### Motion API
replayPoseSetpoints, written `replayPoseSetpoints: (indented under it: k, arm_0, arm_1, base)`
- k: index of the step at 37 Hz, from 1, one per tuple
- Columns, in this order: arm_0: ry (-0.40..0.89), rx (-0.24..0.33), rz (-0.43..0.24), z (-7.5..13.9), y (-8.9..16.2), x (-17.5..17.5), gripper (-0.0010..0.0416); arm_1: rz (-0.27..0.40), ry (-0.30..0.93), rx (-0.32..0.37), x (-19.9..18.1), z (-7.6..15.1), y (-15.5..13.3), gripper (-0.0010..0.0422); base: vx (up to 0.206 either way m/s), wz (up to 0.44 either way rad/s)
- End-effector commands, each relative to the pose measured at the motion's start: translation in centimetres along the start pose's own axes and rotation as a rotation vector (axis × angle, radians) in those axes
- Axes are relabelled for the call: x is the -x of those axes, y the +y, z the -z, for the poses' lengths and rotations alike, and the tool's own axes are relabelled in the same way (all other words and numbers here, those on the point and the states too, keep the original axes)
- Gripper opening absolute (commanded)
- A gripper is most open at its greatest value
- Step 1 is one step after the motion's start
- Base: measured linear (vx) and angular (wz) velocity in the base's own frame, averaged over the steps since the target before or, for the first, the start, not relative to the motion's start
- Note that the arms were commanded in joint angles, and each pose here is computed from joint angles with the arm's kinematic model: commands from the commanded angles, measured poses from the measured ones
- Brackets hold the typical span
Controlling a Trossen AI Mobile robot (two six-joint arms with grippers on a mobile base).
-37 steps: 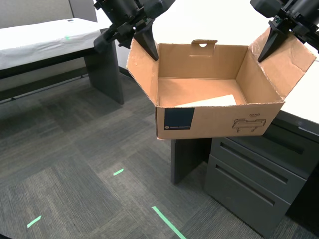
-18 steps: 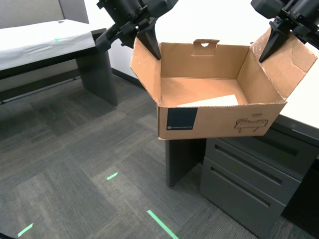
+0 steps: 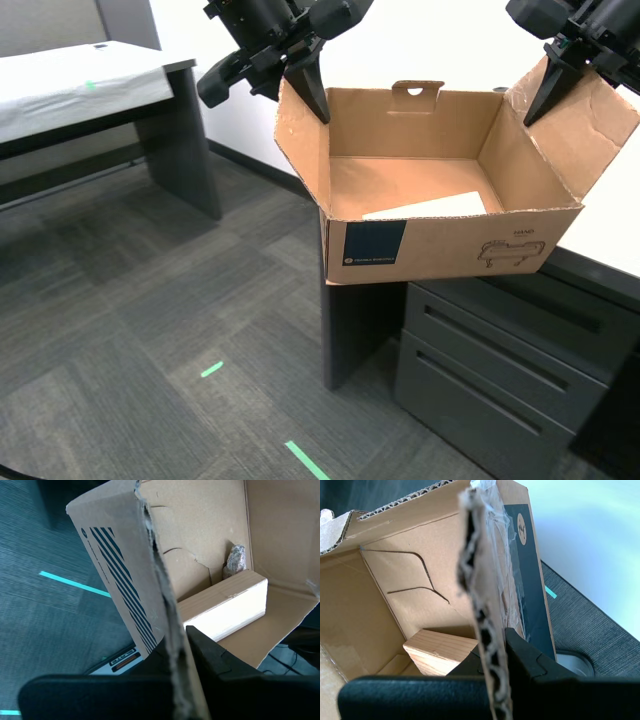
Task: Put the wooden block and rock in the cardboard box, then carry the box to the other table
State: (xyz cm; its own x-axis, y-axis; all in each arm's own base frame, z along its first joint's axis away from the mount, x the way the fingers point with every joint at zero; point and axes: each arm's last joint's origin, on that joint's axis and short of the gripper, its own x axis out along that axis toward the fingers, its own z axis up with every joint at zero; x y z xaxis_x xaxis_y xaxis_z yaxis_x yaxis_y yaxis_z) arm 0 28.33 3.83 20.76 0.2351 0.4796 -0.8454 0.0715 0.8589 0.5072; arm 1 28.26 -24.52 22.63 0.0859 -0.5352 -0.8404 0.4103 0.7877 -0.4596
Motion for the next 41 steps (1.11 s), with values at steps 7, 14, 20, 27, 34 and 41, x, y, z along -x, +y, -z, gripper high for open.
replayPoseSetpoints:
  k: [7, 14, 20, 27, 34, 41]
  arm_0:
    - [0.071, 0.023, -0.038, 1.2, 2.3, -1.2, -0.0001]
    - [0.079, -0.035, 0.048, 2.5, 4.4, -2.3, -0.0001]
    - [0.071, -0.064, 0.05, 2.7, 5.2, -2.7, -0.0001]
    - [0.077, -0.077, 0.058, 2.8, 5.1, -2.7, -0.0001]
    - [0.061, -0.076, 0.083, 2.7, 5.0, -2.7, -0.0001]
    - [0.062, -0.061, 0.086, 2.8, 5.0, -2.7, -0.0001]
  arm_1:
    - [-0.004, 0.039, -0.136, 0.0, 0.4, 0.0, -0.0001]
    - [0.003, 0.061, -0.241, 0.0, 0.6, 0.1, -0.0001]
    - [0.03, 0.056, -0.277, 0.0, 0.5, 0.0, -0.0001]
    - [0.031, 0.052, -0.29, 0.0, 0.5, 0.0, -0.0001]
    - [0.031, 0.05, -0.273, 0.0, 0.5, 0.0, -0.0001]
    - [0.03, 0.049, -0.223, 0.0, 0.5, 0.0, -0.0001]
  base:
    - [0.136, 0.606]
    - [0.147, 0.546]
    - [0.144, 0.372]
    - [0.129, 0.207]
    - [0.117, 0.112]
    - [0.129, 0.014]
